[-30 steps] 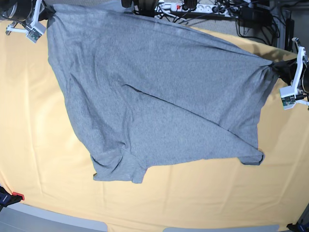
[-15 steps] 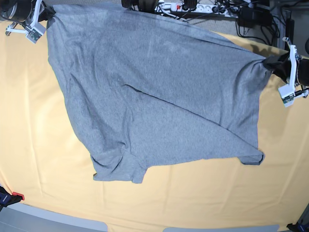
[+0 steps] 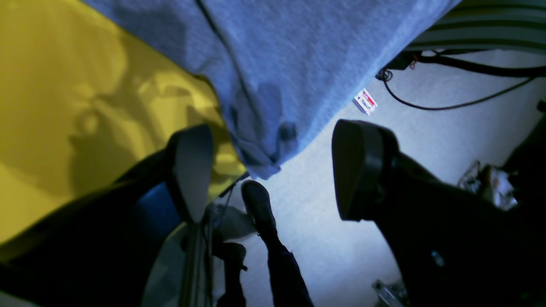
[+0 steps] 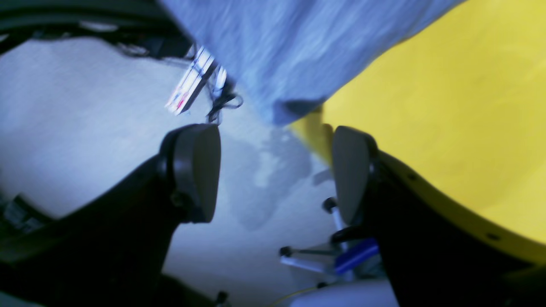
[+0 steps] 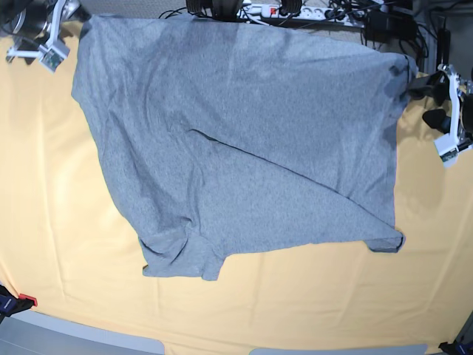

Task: Layout the t-shirt on the table in an organized manner, then fold the t-shirt properly
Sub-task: 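Lift and stretch the shirt between both grippers, then lay it flat, then grasp the shirt hem corner with the right gripper and pull it outward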

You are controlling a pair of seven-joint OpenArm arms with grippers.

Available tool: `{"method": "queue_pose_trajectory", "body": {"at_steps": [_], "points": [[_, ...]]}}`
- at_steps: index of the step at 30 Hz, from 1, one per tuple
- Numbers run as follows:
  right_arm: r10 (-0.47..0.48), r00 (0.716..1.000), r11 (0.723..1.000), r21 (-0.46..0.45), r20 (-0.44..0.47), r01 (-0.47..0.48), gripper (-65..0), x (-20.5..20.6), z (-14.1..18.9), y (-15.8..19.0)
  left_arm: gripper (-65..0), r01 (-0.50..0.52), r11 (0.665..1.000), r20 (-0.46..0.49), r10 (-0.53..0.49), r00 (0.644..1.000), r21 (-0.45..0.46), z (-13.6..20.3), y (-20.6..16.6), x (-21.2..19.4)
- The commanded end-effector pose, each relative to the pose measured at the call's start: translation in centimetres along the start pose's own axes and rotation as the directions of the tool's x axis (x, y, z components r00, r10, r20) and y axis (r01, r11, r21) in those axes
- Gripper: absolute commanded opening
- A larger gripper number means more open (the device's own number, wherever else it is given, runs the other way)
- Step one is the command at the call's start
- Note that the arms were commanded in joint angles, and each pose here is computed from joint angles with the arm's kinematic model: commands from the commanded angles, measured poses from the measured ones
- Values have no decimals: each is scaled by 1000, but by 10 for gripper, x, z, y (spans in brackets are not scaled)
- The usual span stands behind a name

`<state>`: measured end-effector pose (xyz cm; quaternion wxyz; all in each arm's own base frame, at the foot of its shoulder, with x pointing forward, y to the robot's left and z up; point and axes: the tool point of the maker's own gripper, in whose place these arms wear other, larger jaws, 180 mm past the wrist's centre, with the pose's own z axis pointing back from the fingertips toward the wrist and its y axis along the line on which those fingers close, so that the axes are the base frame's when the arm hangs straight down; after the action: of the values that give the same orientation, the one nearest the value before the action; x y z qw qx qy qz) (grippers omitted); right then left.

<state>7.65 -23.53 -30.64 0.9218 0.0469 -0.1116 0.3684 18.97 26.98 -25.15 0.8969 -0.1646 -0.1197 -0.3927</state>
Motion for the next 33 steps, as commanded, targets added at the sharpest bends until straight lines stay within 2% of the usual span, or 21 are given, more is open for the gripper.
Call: {"method": "queue_pose_trajectory", "body": {"at_steps": [1,3,6,8,10,12,14,16,19,22,27,31,33], "points": [[28,999,999,-28,24,-28,-222,8,4,-7,-204,24,999,26,-25,999,33,12,6,13],[43,994,997,-72,105,-36,-222,30,7,-20,-205,34,997,58,-38,998,74,20,14,23],[77,958,989,-140,275,-40,-222,71,19,-37,-205,25,977,79,-43,996,209,36,39,35],[101,918,983,-180,385,-32,-232,97,30,-47,-205,-3,963,104,-26,994,270,44,53,40],[132,861,974,-227,491,-20,-235,123,44,-57,-205,-36,950,134,-6,991,310,50,67,43],[194,795,949,-315,574,-4,-235,146,63,-73,-205,-82,940,174,24,984,332,54,79,44],[194,740,924,-372,643,81,-235,160,79,-100,-205,-136,935,220,64,973,329,55,89,44],[156,711,909,-382,685,169,-235,164,86,-127,-205,-192,931,255,113,960,310,53,98,40],[68,673,910,-322,736,260,-235,170,82,-159,-205,-267,924,301,182,936,273,48,108,34],[-36,667,919,-238,744,315,-235,178,59,-183,-205,-319,921,332,235,913,224,41,111,30],[-163,683,940,-98,712,326,-235,201,10,-202,-205,-342,920,350,263,899,189,31,110,29],[-269,685,935,13,677,354,-235,224,-24,-205,-205,-343,920,350,263,899,188,31,110,29],[-323,674,925,69,664,375,-235,233,-39,-205,-205,-343,920,350,263,899,189,31,110,29]]}}
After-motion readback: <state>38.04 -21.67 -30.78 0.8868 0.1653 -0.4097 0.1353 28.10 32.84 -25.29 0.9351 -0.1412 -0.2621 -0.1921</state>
